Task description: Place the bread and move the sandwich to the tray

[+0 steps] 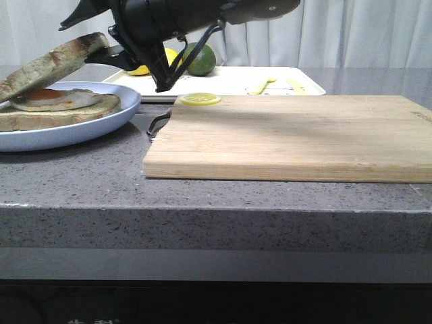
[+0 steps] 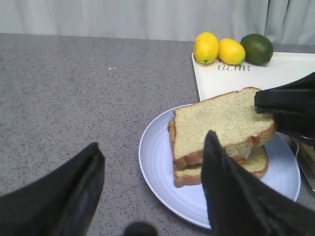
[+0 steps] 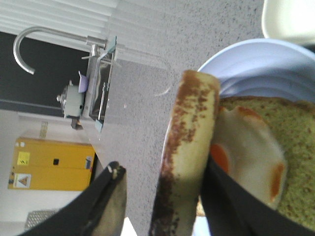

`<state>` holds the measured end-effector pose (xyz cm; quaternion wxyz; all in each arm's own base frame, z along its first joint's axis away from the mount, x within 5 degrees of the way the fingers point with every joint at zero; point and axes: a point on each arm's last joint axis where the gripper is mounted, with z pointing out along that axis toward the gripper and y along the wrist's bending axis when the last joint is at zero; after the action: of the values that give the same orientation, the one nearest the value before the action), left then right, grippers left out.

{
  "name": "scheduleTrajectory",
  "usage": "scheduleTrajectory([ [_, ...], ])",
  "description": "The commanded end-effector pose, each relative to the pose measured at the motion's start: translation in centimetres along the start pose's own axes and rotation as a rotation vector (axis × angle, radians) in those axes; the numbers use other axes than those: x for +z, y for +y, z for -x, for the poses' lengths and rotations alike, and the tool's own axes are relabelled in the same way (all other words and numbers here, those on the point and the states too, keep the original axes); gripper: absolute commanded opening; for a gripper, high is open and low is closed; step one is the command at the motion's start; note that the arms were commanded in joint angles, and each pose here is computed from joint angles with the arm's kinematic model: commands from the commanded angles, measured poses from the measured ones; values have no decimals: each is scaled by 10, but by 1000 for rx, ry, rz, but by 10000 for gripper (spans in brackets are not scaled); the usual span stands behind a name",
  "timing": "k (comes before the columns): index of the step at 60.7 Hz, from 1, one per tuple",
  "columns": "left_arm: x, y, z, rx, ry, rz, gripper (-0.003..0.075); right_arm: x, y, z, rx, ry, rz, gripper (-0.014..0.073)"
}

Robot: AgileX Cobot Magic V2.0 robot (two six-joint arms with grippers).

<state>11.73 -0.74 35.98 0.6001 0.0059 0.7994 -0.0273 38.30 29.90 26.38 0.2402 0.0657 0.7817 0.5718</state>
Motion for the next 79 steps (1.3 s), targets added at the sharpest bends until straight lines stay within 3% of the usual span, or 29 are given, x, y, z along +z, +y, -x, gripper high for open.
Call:
scheduleTrajectory([
  [1, -3, -2, 16, 4, -105, -16, 421, -28, 46, 13, -118, -1, 106, 403],
  [10, -3, -2, 16, 4, -105, -16, 421, -46, 48, 19, -218, 55, 60, 403],
  [22, -3, -2, 16, 4, -105, -16, 421, -70, 57, 21, -394, 84, -87, 403],
  [37, -3, -2, 16, 4, -105, -16, 421, -138, 115, 18, -761, 26, -218, 402],
  [49, -3, -2, 16, 4, -105, -16, 421, -210, 141, 13, -955, -24, -525, 402],
  [59, -3, -2, 16, 4, -105, -16, 421, -270, 149, -2, -1000, -70, -747, 402],
  [79, -3, -2, 16, 4, -105, -16, 421, -340, 121, -68, -1058, -183, -687, 402],
])
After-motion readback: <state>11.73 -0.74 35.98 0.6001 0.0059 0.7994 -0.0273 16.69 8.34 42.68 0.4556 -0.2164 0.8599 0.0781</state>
